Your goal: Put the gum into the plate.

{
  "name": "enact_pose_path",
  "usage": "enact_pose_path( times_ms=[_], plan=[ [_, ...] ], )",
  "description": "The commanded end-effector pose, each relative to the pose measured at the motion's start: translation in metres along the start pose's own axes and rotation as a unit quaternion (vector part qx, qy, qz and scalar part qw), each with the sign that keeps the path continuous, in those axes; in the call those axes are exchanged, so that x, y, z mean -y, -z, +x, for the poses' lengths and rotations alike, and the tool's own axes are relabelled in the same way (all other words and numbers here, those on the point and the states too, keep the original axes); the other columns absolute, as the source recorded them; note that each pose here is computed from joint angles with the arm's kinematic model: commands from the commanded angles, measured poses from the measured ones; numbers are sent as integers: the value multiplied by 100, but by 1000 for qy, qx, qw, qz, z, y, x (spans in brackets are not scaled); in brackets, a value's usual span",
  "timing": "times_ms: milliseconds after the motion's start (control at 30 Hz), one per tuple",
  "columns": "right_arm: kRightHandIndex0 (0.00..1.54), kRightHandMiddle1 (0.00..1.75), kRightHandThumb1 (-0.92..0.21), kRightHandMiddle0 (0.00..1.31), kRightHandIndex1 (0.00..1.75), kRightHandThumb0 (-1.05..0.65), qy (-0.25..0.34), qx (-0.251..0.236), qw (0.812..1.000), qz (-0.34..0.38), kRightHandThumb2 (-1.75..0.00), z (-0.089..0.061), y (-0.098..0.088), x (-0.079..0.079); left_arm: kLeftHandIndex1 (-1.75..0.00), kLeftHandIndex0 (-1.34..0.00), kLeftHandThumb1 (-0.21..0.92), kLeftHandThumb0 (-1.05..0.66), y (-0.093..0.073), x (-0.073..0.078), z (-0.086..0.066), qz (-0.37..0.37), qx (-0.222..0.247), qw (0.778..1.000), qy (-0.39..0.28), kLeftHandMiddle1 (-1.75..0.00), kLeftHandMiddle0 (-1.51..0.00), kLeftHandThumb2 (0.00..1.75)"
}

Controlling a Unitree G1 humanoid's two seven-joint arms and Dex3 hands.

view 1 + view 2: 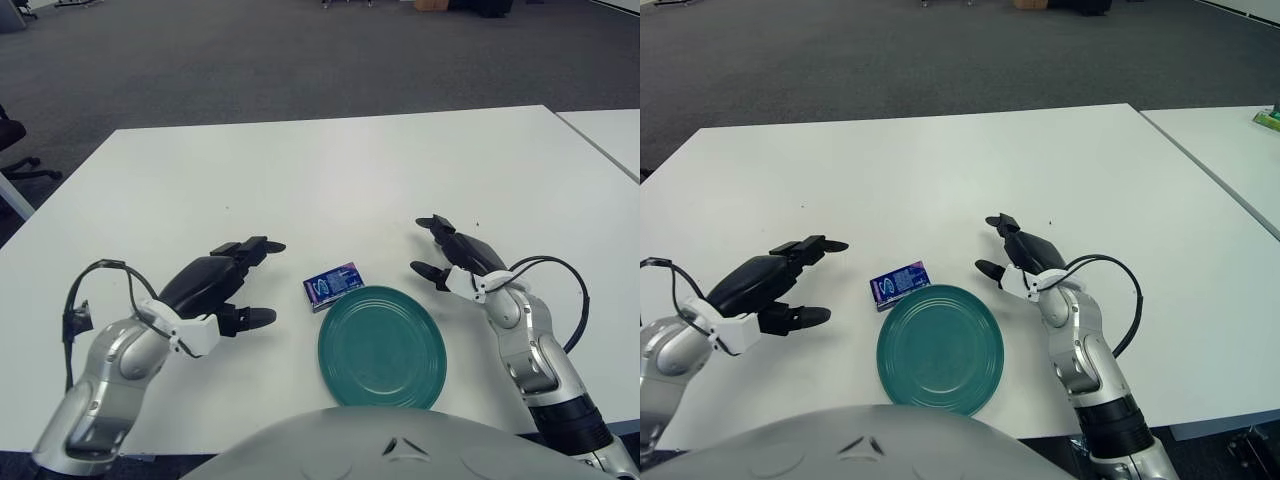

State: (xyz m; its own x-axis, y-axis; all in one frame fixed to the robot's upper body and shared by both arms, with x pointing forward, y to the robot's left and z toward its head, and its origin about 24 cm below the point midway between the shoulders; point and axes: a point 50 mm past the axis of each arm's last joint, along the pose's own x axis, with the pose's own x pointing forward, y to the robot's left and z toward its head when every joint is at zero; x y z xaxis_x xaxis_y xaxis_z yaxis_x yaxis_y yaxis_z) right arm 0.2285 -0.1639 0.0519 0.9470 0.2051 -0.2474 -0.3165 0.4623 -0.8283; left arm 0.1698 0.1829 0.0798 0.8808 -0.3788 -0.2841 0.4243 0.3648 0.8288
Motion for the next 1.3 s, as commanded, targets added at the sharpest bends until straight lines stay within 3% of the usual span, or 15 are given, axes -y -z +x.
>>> enact_pose_path(
  times_ms=[0, 200, 433, 733, 1167, 1267],
  plan=[
    [48, 59, -92, 0, 12, -87, 6, 14, 1000, 5, -61, 5, -4, 0, -89, 0, 92, -105, 1, 5, 5, 1, -27, 1000, -11, -41, -16, 48],
    [48, 58, -92, 0, 12, -86, 2, 22, 1000, 7, -62, 7, -8, -4, -96, 0, 92, -105, -4, 22, 17, 8, -72, 996, -43, -59, -10, 45],
    [48, 55, -92, 0, 11, -86, -1, 24, 1000, 16, -65, 6, -11, -7, -98, 0, 92, -105, -1, 37, 29, 32, -118, 991, -50, -63, -9, 38],
    [50, 55, -92, 0, 11, -89, 4, 19, 999, 28, -66, 6, -11, -11, -89, 0, 92, -105, 4, 44, 34, 50, -136, 989, -39, -29, -14, 37],
    [55, 61, -92, 0, 16, -91, 29, 0, 997, 72, -65, -3, -5, -13, -84, 0, 92, -105, -1, 48, 35, 67, -131, 989, -25, -21, -15, 41],
    [48, 63, -92, 0, 36, -89, 34, -5, 996, 80, -60, -4, -3, -14, -84, 0, 92, -105, -2, 48, 35, 69, -128, 989, -22, -21, -16, 40]
  ],
)
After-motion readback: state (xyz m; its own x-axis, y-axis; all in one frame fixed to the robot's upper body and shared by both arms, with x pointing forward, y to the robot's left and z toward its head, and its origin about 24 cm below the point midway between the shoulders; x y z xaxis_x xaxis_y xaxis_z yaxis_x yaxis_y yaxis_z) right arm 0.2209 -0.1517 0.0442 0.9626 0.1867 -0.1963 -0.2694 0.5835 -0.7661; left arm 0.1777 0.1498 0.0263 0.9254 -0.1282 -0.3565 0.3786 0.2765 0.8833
